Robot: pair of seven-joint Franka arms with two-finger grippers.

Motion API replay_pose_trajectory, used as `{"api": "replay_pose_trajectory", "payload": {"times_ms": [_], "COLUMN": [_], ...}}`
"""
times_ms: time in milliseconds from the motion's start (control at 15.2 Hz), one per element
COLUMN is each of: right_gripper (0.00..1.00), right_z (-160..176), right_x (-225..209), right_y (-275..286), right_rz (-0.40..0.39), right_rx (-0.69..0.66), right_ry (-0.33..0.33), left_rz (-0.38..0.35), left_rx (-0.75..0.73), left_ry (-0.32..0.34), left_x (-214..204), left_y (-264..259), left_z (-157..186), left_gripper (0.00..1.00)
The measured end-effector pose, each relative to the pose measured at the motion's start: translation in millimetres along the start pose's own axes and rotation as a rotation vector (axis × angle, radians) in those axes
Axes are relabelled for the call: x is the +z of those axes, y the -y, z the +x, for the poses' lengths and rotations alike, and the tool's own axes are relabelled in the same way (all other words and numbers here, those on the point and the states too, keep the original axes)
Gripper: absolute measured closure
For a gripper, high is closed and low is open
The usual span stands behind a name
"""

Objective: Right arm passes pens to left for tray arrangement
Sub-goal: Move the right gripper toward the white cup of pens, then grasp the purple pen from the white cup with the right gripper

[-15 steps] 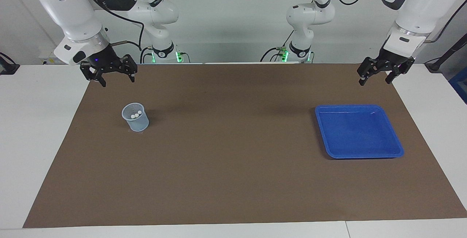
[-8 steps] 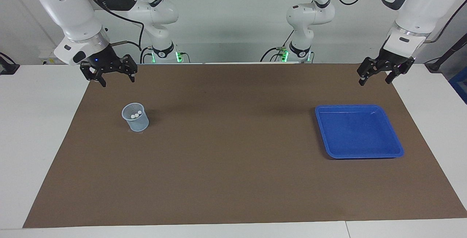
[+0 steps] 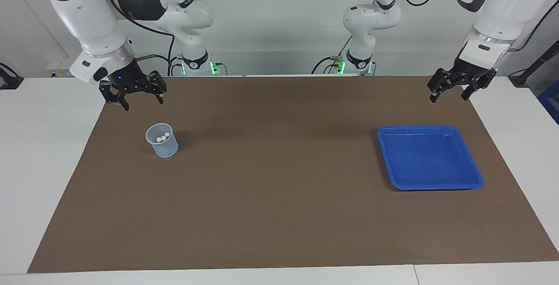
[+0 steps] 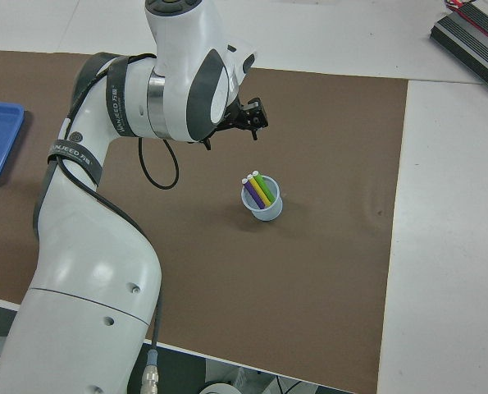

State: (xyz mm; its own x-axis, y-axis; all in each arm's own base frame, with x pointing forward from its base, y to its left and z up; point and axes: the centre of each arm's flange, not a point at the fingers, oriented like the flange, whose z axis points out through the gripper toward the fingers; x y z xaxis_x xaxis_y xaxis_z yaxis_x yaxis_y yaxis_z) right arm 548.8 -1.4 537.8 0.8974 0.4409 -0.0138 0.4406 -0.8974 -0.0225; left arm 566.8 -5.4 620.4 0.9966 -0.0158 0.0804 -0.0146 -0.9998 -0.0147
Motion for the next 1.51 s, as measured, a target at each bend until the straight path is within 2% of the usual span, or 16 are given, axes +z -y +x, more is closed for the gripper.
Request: {"api": "replay_pose_trajectory", "payload": {"times_ms": [461, 789, 1053, 1184, 1316, 1382, 1513], "right_gripper": [0.0, 0.0, 0.0, 0.18, 0.2, 0.28, 0.3], "right_z": [-21.2, -23.2, -19.1, -9.3, -1.5, 0.0, -0.7], "right_x": [54.7, 83.4, 111.7, 125.5, 135.8, 137.6, 138.3], "right_y": [-2.5, -0.8, 15.7, 35.2, 55.6, 60.4, 59.1], "right_rz": [0.017, -0.012, -0.012, -0.019, -0.025, -0.03, -0.03], "right_rx": [-0.611, -1.147, -1.421, -1.54, -1.618, -1.649, -1.722], "right_ry": [0.015, 0.015, 0.026, 0.029, 0.05, 0.066, 0.076], "left_rz": [0.0, 0.0, 0.001, 0.001, 0.001, 0.002, 0.002], "left_rx": [0.003, 0.006, 0.006, 0.007, 0.008, 0.009, 0.009], "left_ry": [0.012, 0.041, 0.052, 0.058, 0.069, 0.077, 0.089], "left_x": [0.9, 7.8, 8.5, 8.7, 12.0, 15.0, 19.6], "left_y": [-1.7, -3.6, -3.6, -4.0, -4.7, -5.3, -5.8], "left_z": [-1.4, -6.7, -11.8, -13.1, -15.8, -17.9, -22.3], "left_gripper": [0.0, 0.0, 0.0, 0.0, 0.0, 0.0, 0.0]}}
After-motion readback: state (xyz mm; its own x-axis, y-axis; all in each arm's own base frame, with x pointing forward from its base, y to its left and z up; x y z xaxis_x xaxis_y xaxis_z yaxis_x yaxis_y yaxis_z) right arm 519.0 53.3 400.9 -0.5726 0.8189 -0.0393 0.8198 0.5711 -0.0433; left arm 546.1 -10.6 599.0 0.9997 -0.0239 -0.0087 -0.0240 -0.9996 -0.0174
